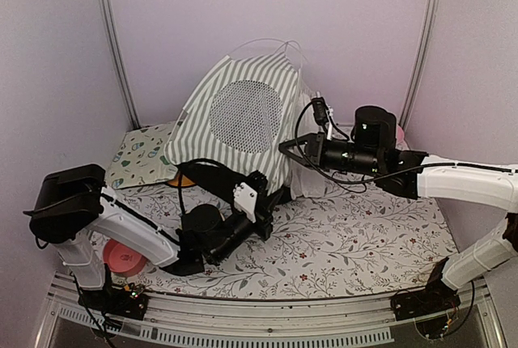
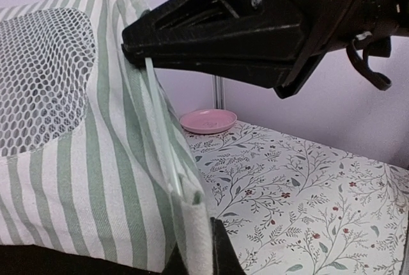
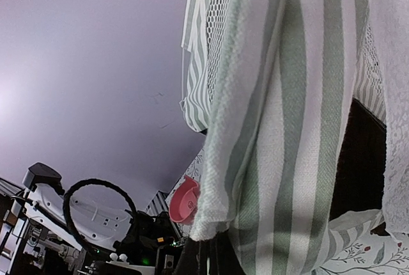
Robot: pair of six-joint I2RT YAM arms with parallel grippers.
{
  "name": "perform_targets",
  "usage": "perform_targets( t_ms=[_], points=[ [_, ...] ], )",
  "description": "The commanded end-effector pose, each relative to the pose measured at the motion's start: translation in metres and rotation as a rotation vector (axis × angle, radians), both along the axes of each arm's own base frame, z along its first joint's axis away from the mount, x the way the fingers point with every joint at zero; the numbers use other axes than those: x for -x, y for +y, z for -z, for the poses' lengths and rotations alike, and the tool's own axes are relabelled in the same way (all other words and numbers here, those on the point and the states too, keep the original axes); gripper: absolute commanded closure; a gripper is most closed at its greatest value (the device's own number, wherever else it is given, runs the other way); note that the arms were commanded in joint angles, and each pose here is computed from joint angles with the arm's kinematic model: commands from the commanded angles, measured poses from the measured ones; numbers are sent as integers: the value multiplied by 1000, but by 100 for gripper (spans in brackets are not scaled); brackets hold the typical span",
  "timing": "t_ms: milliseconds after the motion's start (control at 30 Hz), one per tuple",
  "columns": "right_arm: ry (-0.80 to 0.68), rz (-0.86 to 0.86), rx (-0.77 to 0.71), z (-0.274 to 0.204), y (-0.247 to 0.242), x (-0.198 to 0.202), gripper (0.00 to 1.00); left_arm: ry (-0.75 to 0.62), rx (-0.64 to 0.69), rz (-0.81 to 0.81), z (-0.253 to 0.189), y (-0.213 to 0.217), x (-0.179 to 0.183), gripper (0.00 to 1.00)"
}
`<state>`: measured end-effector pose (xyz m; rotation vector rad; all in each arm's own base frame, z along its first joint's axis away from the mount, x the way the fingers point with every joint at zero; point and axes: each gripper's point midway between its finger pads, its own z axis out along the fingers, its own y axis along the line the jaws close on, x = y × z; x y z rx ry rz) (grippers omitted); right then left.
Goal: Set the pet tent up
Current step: Insert the tent pole into the pole socket of the pet tent.
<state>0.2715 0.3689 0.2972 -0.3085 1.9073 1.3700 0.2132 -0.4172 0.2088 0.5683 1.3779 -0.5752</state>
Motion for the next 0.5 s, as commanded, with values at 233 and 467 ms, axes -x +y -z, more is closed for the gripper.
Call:
perform_targets(
  t_ms=[233,467],
  points=[
    [-125,106,18,-16,-1,-15,100,25,0,25,-11,3,-3,99],
    [-201,240,133,-27,-18,-33,100,-5,27,81,-39,-13,-19,77]
  ],
)
